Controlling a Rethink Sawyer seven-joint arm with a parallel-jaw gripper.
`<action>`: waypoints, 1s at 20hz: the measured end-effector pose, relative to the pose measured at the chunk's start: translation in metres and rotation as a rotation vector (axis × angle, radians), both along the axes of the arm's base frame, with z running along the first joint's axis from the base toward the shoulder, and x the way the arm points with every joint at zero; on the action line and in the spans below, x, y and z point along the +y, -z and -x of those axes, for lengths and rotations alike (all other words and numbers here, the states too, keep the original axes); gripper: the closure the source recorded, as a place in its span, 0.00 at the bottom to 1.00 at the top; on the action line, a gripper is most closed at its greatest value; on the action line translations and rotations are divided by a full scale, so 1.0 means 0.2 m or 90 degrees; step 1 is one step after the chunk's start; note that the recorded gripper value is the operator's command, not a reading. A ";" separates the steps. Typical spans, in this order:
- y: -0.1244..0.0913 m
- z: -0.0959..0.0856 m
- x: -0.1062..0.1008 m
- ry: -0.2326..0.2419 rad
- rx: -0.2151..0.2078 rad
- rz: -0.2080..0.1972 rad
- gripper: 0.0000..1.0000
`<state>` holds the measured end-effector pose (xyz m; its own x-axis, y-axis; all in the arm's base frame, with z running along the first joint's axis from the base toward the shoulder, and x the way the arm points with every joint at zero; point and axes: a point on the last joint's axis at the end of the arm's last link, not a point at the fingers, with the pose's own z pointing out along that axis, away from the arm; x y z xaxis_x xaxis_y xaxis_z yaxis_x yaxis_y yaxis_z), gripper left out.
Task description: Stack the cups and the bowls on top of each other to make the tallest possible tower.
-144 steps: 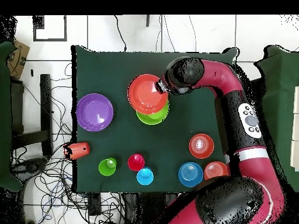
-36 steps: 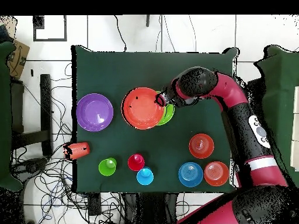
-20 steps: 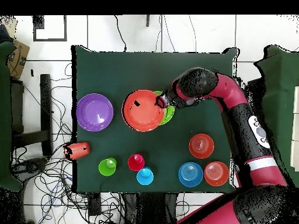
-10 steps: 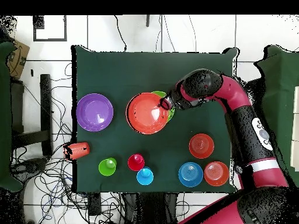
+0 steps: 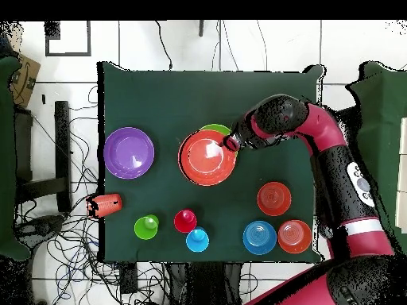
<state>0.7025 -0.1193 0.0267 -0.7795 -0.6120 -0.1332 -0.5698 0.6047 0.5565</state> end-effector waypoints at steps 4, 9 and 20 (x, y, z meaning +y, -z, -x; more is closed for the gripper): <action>0.00 0.00 0.00 -0.002 -0.001 0.003 1.00; 0.01 0.01 -0.01 -0.007 -0.003 0.011 1.00; -0.02 0.00 -0.03 -0.013 -0.011 0.030 1.00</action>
